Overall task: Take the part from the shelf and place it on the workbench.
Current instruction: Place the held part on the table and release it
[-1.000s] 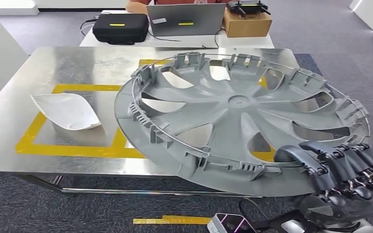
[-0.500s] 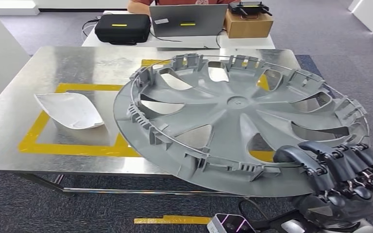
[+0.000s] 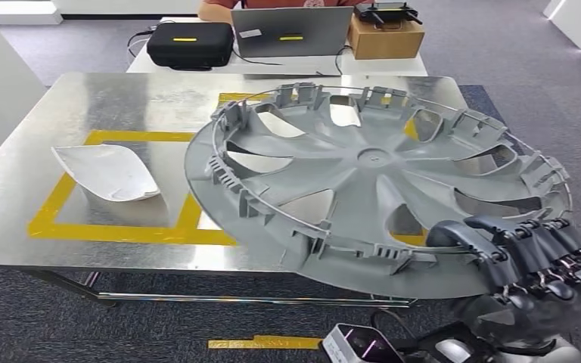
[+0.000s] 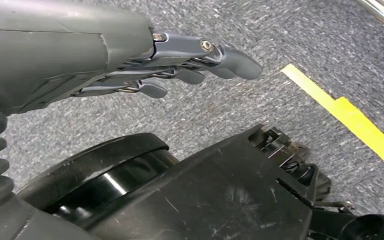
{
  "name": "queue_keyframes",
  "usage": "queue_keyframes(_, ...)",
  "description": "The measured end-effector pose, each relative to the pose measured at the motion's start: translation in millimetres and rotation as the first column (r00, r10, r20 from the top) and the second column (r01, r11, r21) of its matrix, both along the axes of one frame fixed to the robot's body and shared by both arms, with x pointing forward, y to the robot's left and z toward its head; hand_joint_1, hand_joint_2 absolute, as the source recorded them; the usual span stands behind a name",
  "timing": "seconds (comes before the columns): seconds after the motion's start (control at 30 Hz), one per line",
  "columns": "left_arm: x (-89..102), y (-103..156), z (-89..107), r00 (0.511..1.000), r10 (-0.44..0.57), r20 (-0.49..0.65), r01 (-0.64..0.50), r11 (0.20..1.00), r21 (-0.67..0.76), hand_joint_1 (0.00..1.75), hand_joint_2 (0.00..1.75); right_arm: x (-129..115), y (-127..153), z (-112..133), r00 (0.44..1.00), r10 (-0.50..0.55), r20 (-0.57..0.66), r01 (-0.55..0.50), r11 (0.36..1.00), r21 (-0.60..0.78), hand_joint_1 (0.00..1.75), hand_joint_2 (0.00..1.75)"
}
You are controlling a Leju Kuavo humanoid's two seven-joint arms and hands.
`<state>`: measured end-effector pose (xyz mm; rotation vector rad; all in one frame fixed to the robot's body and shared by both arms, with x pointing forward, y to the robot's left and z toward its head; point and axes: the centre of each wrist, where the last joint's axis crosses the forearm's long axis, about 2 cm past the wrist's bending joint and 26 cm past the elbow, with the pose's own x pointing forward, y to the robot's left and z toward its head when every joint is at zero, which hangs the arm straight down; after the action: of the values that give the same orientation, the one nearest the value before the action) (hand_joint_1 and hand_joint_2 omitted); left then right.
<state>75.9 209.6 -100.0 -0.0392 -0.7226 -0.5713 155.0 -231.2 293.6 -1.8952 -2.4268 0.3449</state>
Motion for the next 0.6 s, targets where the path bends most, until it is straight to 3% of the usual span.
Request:
queue_keyframes(0.27,-1.0,2.7,-0.6,1.0,-0.025,0.002,0.025,1.0,0.012,0.0,1.75,11.9,0.9,-15.6,0.998,0.008,-0.069,-0.01,1.0,-0.028,1.75,1.75)
queue_keyframes(0.6,-0.7,5.5,-1.0,0.999,-0.04,-0.006,0.04,0.999,0.018,0.0,1.75,27.5,6.4,-53.7,0.971,0.029,-0.238,-0.038,0.999,-0.037,1.75,1.75)
